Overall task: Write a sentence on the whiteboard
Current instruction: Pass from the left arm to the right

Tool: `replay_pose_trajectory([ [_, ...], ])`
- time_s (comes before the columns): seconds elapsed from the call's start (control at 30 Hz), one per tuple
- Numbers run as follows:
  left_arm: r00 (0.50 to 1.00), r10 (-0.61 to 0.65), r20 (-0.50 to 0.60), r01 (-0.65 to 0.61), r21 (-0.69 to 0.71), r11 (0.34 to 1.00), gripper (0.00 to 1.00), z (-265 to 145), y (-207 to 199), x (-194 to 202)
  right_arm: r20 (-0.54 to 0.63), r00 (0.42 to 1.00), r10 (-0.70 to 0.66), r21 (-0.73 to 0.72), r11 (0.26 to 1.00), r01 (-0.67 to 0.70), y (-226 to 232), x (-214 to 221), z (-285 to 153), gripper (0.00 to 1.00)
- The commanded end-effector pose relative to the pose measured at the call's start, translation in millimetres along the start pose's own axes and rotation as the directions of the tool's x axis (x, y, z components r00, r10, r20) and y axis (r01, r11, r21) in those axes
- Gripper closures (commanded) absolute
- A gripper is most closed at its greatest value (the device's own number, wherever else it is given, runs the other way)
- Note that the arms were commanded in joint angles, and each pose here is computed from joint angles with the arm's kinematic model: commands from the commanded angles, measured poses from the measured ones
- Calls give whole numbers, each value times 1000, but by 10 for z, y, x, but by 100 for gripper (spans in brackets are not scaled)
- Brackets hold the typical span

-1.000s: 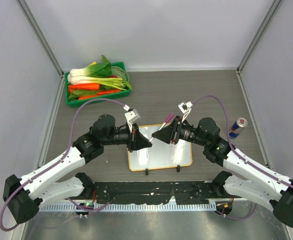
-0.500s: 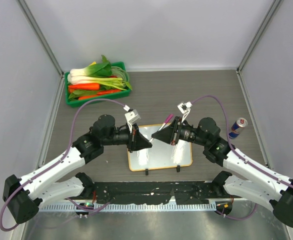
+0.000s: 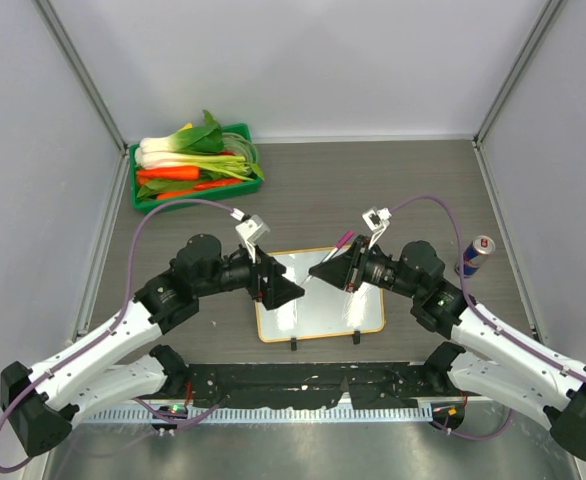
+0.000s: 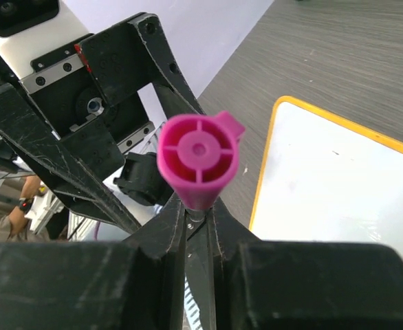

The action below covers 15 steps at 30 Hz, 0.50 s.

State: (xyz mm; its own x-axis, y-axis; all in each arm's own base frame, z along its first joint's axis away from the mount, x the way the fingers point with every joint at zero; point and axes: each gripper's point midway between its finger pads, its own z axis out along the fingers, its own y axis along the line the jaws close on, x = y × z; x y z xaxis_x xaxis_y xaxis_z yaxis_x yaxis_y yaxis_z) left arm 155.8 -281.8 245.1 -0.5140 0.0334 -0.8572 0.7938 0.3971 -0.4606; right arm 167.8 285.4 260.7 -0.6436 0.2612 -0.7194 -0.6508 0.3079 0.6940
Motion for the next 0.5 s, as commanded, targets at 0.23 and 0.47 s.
replay_pose_trajectory([
  [0.23, 989, -142, 42, 148, -371, 917, 3, -219, 641, -15, 111, 990, -88, 194, 979, 65, -339, -164, -124, 99],
  [0.47, 940, -305, 153, 341, -444, 828, 0, -474, 1020, 52, 124, 986, -113, 231, 970, 82, -412, -181, -156, 99],
])
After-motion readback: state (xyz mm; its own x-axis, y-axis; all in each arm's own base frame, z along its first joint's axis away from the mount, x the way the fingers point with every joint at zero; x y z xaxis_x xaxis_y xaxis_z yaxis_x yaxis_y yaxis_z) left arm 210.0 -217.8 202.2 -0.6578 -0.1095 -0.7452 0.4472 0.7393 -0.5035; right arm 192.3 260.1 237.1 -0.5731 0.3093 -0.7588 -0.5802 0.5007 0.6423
